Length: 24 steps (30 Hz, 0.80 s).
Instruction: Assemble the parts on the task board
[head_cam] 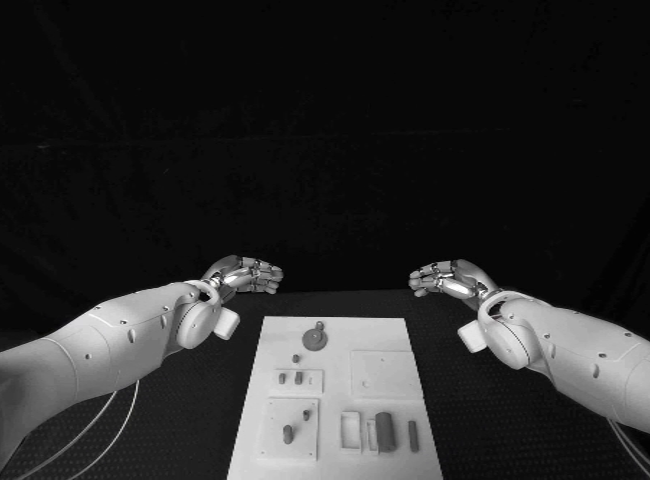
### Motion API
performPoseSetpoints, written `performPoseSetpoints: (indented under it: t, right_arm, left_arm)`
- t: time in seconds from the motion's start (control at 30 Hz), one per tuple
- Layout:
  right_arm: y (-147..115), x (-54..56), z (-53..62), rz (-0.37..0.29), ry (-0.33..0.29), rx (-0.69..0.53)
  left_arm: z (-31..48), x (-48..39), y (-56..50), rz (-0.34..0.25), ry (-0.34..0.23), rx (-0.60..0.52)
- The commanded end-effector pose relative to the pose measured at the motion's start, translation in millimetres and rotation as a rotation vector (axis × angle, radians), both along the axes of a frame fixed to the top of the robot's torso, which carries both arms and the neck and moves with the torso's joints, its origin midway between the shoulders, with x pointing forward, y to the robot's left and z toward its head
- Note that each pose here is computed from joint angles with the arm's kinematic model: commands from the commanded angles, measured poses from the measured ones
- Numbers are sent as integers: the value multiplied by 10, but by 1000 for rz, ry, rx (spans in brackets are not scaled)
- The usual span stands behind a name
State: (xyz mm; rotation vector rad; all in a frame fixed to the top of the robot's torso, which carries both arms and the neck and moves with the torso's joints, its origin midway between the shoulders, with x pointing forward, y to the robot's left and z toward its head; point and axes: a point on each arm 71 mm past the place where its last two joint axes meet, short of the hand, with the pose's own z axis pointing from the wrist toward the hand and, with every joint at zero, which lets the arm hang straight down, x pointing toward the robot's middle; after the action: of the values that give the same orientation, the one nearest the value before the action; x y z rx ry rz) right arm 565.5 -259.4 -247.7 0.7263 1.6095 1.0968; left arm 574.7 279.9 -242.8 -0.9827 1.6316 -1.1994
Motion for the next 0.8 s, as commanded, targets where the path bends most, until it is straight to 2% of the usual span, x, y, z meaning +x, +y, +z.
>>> performPoseSetpoints:
  t: [0.03,0.1,0.2,0.37,0.47,0.57,0.7,0.8]
  right_arm:
    - [88,-105,-58,59,57,-263]
    - [150,-181,-79,119,87,-366]
    - [244,-310,-75,148,109,-483]
    - [360,-635,-167,222,220,-631]
    - [353,-809,-272,233,292,-645]
    - [390,-996,-383,274,373,-681]
    - [494,-1152,-435,310,416,-705]
    - [582,-1224,-454,323,431,-717]
  left_arm:
    - [-4,-43,-80,-6,-1,-18]
    - [-16,-74,-122,-9,3,-20]
    - [-40,-130,-195,-18,14,-24]
    - [-99,-244,-306,-42,36,-30]
    - [-136,-293,-336,-55,46,-31]
    - [-150,-325,-342,-61,53,-31]
    - [-164,-340,-343,-64,55,-30]
    - [-168,-345,-342,-64,55,-30]
